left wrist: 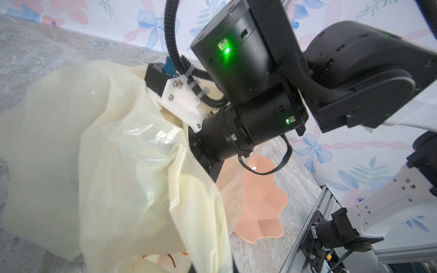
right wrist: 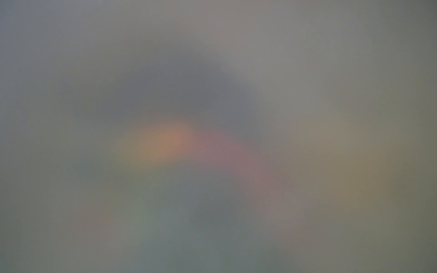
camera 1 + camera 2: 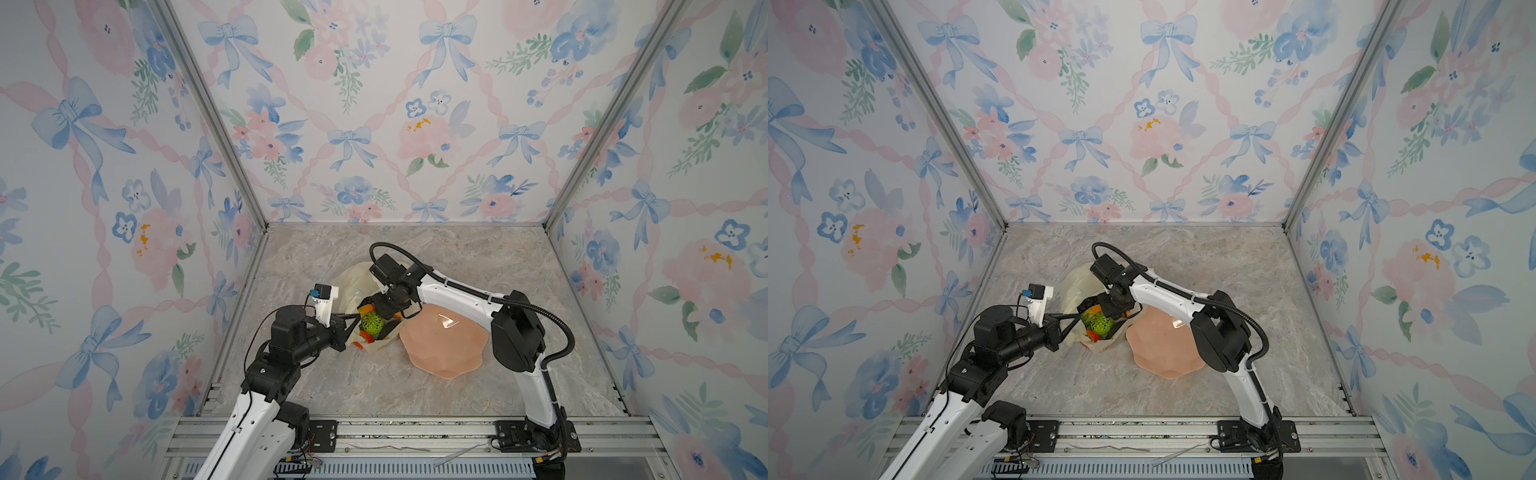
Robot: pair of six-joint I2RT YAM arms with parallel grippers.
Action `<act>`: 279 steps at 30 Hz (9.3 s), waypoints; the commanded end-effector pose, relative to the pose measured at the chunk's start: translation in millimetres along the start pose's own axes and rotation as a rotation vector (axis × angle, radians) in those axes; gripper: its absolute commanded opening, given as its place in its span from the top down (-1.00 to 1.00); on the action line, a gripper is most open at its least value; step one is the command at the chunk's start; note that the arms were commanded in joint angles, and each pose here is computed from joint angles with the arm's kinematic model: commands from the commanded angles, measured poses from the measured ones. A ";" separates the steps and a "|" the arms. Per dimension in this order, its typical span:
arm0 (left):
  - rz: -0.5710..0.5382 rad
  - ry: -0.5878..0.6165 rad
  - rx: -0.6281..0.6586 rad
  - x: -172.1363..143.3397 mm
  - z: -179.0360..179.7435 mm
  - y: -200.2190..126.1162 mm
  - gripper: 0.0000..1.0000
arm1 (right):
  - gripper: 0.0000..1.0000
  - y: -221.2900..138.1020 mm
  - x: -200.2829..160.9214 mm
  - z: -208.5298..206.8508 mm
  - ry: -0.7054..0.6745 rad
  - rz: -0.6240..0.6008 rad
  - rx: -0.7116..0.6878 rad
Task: Place the fruits into the plastic bag
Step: Place the fruit in the plastic bag, then pick up the plastic bag from the center of the table, then place the plastic bag at the center of the table.
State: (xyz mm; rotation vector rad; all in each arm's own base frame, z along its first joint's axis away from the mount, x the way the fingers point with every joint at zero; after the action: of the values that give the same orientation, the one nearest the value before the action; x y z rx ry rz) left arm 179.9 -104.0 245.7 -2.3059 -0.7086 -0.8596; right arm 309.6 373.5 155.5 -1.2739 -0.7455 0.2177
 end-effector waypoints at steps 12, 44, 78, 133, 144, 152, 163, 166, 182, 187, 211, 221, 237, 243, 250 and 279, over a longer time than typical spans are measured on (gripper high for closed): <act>0.005 0.025 -0.005 -0.5 -0.9 0.2 1.00 | -0.41 4.2 -2.4 -6.6 0.030 0.021 -0.004; -0.002 0.027 -0.004 -0.5 -1.4 -0.8 1.00 | -0.93 -103.5 -1.3 29.0 -0.044 -0.122 0.052; 0.010 0.024 -0.002 -1.3 -0.4 1.5 1.00 | -0.93 -350.6 -39.5 11.8 0.068 -0.641 0.459; 0.010 0.026 0.004 -2.4 -1.1 1.7 1.00 | -0.30 -214.3 -43.2 -10.0 0.027 -0.325 -0.112; 0.010 0.026 0.006 -2.7 -0.8 1.7 1.00 | 0.46 -217.7 -44.6 -11.4 0.032 -0.339 -0.116; 0.001 0.028 0.007 -1.6 -1.9 0.5 1.00 | 1.00 -223.4 -45.5 -12.4 0.028 -0.356 -0.120; -0.150 -0.060 -0.033 51.1 -43.2 -25.4 1.00 | 1.00 -265.6 -22.5 -7.4 -0.008 -0.462 -0.069; -0.212 -0.095 -0.029 83.2 -60.2 -30.2 1.00 | 1.00 -281.9 -10.9 -9.4 -0.018 -0.499 -0.069; -0.437 -0.049 -0.031 228.9 -126.7 -23.4 1.00 | 1.00 -344.7 67.3 -24.8 -0.037 -0.737 0.061; -0.474 -0.062 -0.047 261.6 -138.2 -13.1 1.00 | 1.00 -364.9 81.8 -18.5 -0.056 -0.855 0.123; -0.307 -0.088 0.007 238.4 -128.7 60.3 1.00 | 1.00 -324.6 89.3 -29.1 -0.041 -0.782 0.128; -0.220 -0.096 0.022 200.4 -101.8 78.9 1.00 | 1.00 -291.0 97.5 -36.4 -0.007 -0.692 0.193; -0.128 -0.131 0.040 162.4 -70.2 104.7 0.76 | 0.08 -221.6 101.6 -80.3 0.126 -0.557 0.226; -0.121 -0.117 0.027 161.0 -72.1 102.3 -0.24 | -0.72 -225.9 89.8 -85.7 0.141 -0.563 0.211; -0.126 -0.090 0.014 158.5 -76.6 89.9 -0.72 | -0.93 -243.8 67.7 -87.3 0.140 -0.566 0.167; -0.200 -0.015 0.110 135.7 -84.0 -53.3 -0.80 | -0.92 -369.8 -76.6 -91.5 0.137 -0.703 -0.015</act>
State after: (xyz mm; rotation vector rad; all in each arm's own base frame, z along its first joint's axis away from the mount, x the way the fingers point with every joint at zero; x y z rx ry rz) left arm 211.9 -92.8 417.1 -2.2294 -0.9891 -0.8566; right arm 225.2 163.4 461.3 -0.8854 -1.0244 -0.4261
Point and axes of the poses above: each gripper's point midway between its finger pads, its own y axis out along the fingers, its own z axis along the line the jaws close on, x = y × z, the point moved 7 cm from there along -y, back along the fingers, and after that the axes turned 9 degrees about -y, right-handed, at the moved point
